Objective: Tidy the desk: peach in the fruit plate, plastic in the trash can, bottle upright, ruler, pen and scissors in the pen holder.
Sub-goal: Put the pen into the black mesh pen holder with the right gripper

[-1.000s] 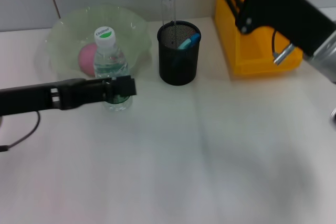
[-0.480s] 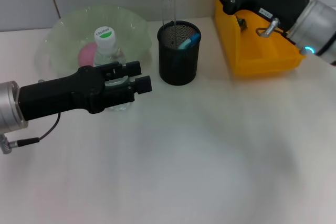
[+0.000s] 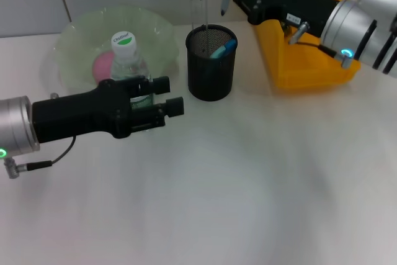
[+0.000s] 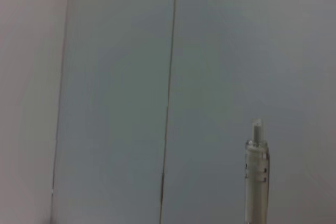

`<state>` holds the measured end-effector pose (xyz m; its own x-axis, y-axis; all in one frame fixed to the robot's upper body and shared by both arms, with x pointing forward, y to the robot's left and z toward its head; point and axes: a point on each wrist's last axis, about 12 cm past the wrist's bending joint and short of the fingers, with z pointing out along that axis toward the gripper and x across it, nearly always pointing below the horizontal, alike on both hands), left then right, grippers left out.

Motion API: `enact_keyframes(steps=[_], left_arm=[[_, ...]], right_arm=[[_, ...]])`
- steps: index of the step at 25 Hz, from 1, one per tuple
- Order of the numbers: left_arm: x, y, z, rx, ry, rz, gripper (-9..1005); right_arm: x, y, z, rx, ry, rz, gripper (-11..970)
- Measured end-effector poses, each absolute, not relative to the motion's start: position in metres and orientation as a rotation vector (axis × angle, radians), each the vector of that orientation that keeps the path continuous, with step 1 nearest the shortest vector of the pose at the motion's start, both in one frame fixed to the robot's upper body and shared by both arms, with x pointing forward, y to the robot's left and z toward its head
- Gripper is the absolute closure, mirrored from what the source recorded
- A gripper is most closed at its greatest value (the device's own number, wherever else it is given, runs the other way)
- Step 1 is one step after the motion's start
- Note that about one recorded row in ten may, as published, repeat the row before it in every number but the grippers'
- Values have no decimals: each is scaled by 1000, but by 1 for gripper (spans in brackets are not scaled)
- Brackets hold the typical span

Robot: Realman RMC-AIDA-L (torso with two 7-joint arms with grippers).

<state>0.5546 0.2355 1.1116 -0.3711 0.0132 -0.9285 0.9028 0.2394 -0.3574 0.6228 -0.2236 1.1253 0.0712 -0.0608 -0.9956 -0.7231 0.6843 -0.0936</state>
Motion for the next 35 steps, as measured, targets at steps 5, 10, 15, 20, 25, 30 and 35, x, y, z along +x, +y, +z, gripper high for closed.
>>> enact_keyframes(steps=[5,10,15,20,25,30,35], left_arm=[[558,229,1107,888,1661,-1233,306],[559,228,1107,884,1669,-1231,301],[559,228,1106,876,1669,-1237,295],[558,227,1105,871,1673,-1245,289],[556,228,1103,864,1678,-1246,283],[554,228,1102,858,1681,-1260,278],[553,229,1101,848,1687,-1269,272]], right_arm=[[628,-215,1121,-688,1516,573,741],[632,-206,1117,-699,1577,564,733],[633,-200,1114,-722,1597,554,725],[636,-193,1109,-748,1632,523,717],[637,-190,1105,-754,1657,511,708],[636,-189,1103,-751,1664,514,700],[635,-191,1101,-739,1669,514,692]])
